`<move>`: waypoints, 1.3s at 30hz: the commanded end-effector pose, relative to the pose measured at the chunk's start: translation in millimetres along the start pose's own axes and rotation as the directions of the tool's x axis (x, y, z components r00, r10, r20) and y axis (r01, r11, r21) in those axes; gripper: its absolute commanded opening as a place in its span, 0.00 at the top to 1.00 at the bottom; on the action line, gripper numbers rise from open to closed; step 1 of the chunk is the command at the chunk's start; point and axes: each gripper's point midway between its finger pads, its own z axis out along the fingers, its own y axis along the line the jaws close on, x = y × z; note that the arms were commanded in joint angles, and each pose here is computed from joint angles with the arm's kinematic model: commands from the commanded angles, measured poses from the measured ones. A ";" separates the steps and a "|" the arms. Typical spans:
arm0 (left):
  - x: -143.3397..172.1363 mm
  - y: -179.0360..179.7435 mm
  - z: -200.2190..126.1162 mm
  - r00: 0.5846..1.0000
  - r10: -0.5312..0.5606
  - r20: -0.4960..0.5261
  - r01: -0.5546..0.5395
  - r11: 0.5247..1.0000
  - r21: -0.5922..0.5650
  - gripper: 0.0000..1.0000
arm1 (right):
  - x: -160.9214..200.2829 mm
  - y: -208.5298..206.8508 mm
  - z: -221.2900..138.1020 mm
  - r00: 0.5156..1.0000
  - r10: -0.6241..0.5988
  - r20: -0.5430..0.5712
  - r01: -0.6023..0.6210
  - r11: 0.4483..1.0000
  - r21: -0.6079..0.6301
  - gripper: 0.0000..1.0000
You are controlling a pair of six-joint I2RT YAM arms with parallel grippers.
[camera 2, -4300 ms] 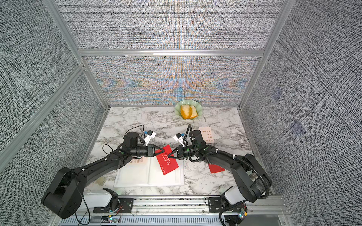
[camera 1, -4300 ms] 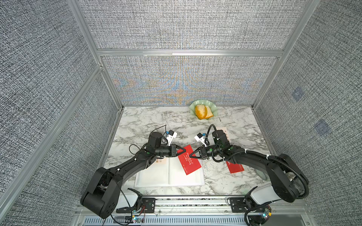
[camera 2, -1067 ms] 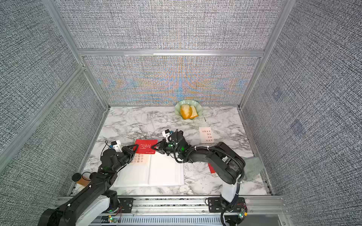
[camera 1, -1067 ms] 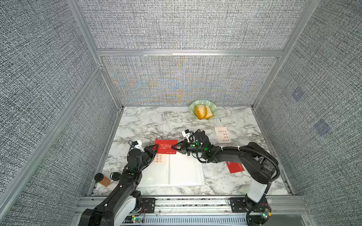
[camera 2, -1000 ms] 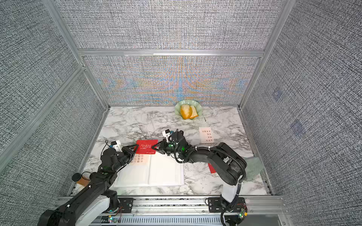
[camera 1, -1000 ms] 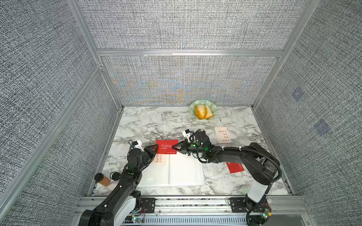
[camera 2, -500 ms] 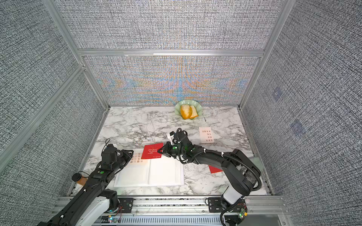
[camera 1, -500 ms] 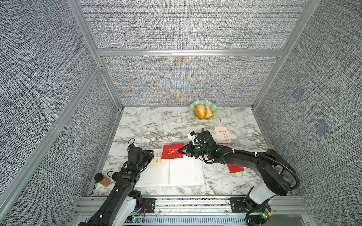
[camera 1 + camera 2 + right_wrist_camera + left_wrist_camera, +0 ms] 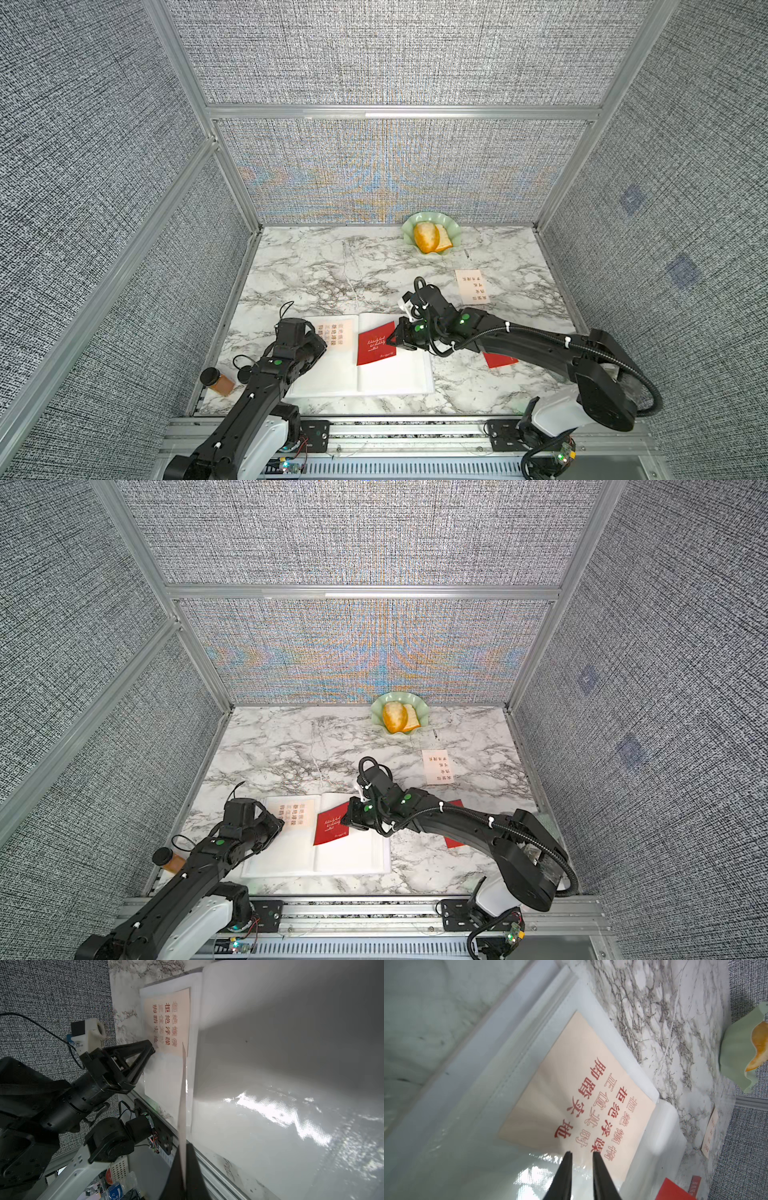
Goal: Place the photos into the photo albums
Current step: Insert the photo into the photo album.
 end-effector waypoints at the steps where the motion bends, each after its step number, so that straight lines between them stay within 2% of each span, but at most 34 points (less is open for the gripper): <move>1: 2.9 14.6 -1.4 1.000 -0.010 0.003 0.010 0.998 -0.058 0.78 | 6.3 -8.2 -1.6 1.000 -0.001 -0.004 0.001 0.998 0.064 1.00; 18: 4.0 42.3 8.0 0.999 -0.009 0.031 0.013 0.989 -0.150 0.78 | 19.2 -5.2 12.4 0.999 -0.010 -0.040 0.015 0.993 0.115 1.00; 39: 2.9 35.2 -0.6 0.996 0.006 0.084 -0.001 0.999 -0.053 0.79 | 21.3 -1.8 18.7 0.999 -0.026 -0.040 0.032 0.984 0.173 1.00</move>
